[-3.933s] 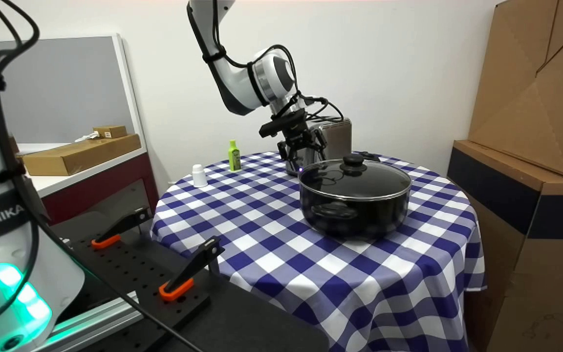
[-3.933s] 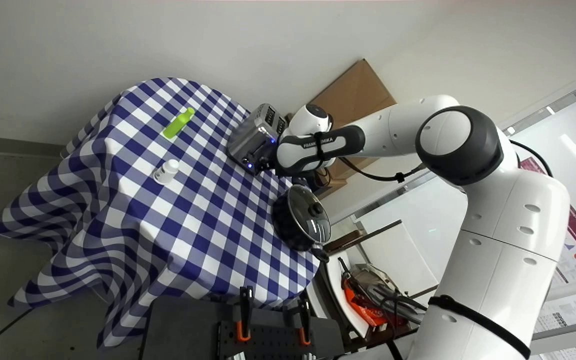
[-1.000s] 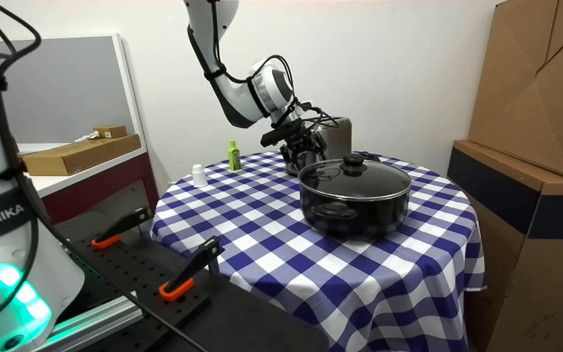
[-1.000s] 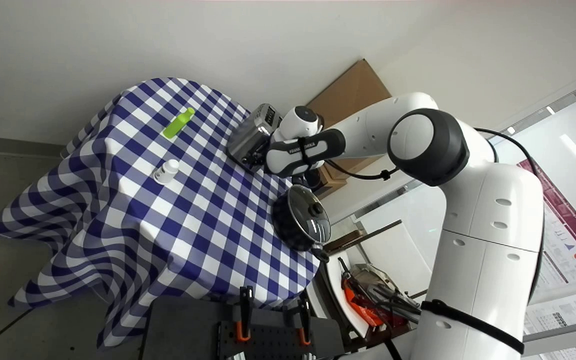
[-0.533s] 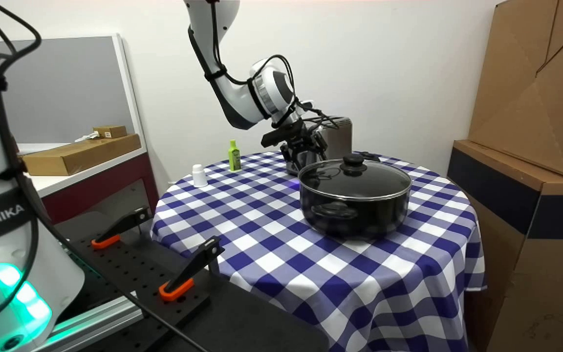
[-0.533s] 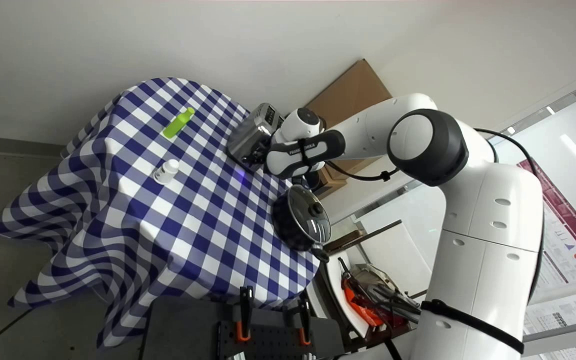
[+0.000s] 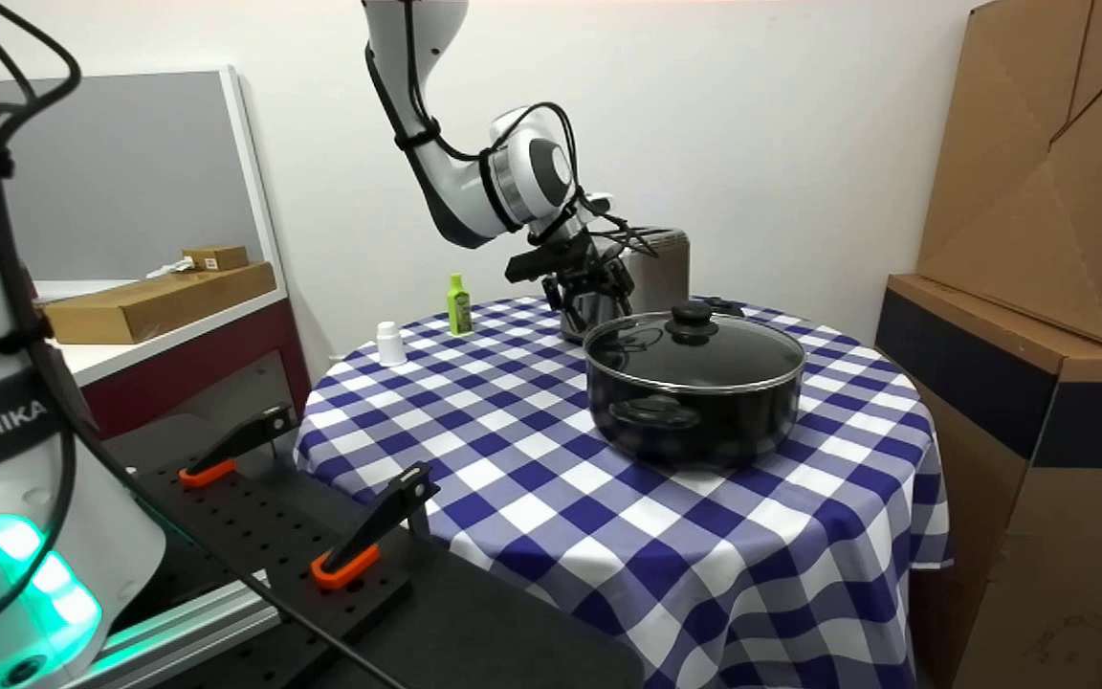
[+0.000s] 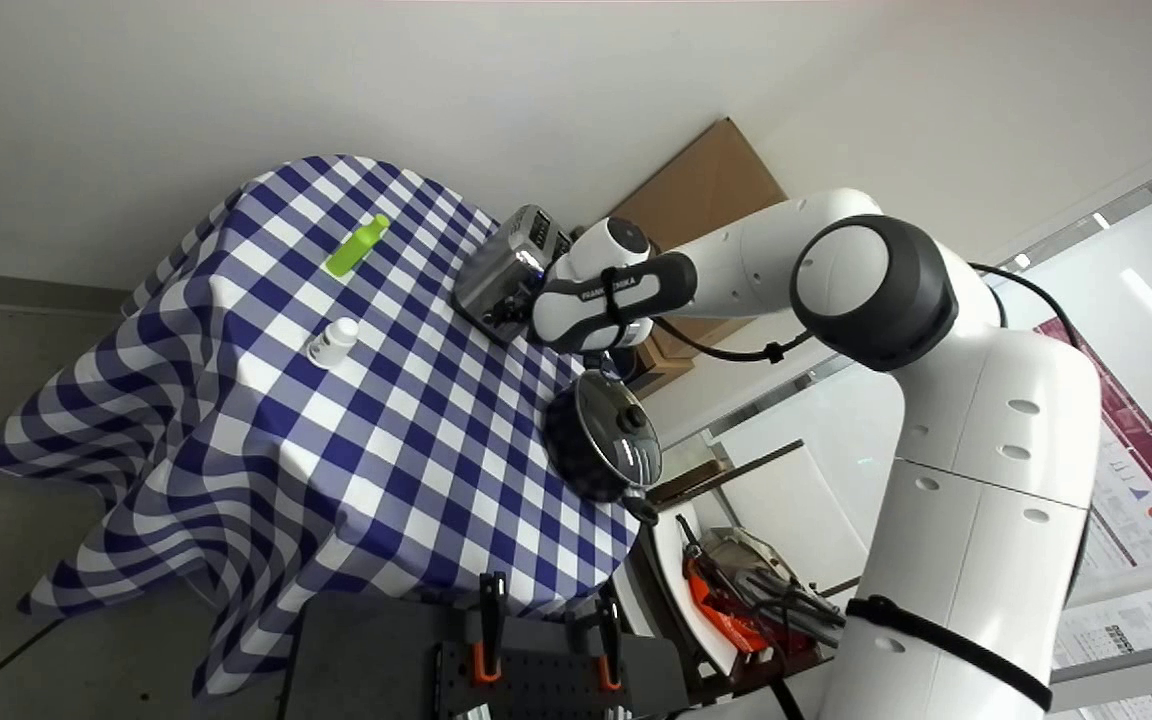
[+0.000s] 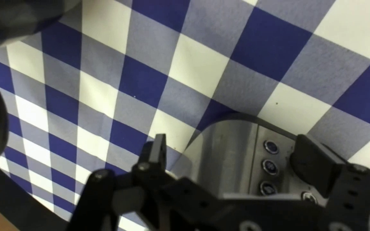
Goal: Pick up the lid and put it on the pot, then turn on and off the toaster
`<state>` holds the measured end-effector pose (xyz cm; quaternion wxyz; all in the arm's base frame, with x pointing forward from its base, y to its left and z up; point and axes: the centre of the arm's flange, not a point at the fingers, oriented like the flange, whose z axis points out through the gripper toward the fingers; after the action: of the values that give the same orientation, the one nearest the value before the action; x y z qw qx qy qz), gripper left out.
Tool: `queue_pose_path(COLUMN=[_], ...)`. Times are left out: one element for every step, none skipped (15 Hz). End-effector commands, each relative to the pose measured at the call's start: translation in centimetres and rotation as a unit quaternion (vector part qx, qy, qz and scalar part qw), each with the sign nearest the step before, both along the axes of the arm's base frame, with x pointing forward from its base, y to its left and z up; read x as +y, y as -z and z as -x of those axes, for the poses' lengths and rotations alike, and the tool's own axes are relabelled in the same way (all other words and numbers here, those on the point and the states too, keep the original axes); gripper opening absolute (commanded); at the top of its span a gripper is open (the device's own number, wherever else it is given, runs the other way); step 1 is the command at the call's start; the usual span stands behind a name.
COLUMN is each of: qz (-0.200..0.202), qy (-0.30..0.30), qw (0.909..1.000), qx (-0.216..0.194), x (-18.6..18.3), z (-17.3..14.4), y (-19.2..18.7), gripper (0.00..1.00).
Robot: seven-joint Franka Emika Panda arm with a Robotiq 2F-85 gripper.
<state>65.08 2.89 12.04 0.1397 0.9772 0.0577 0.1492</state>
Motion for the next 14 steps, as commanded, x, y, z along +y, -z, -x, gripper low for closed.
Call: queue_pose_path(qz=[-0.047,-0.059,-0.068,-0.074,-0.08,-0.083,-0.085,-0.083,-0.08,-0.08,-0.08,-0.085,-0.091,-0.098], qy=[-0.009,-0.013,-0.013,-0.012,-0.009,-0.003,0.004,0.019,0.033,0.047,0.061,0.075,0.089,0.103], qw=[0.9982,0.997,0.9959,0.9946,0.9931,0.992,0.9905,0.9895,0.9882,0.9866,0.9852,0.9827,0.9802,0.9775], qx=[0.035,0.049,0.059,0.071,0.085,0.095,0.107,0.116,0.126,0.134,0.139,0.146,0.152,0.156], x=[0.4,0.7,1.0,1.3,1.4,1.5,1.7,1.8,1.9,2.0,2.0,2.2,2.5,3.0], z=[1.4,1.9,2.5,3.3,4.2,5.0,6.0,7.2,8.4,9.8,11.0,12.3,13.7,15.2], y=[-3.6,-4.8,-5.8,-7.2,-8.4,-9.4,-10.5,-11.6,-12.6,-13.6,-14.5,-15.2,-15.7,-16.2], gripper=[1.0,1.0,1.0,1.0,1.0,1.0,1.0,1.0,1.0,1.0,1.0,1.0,1.0,1.0])
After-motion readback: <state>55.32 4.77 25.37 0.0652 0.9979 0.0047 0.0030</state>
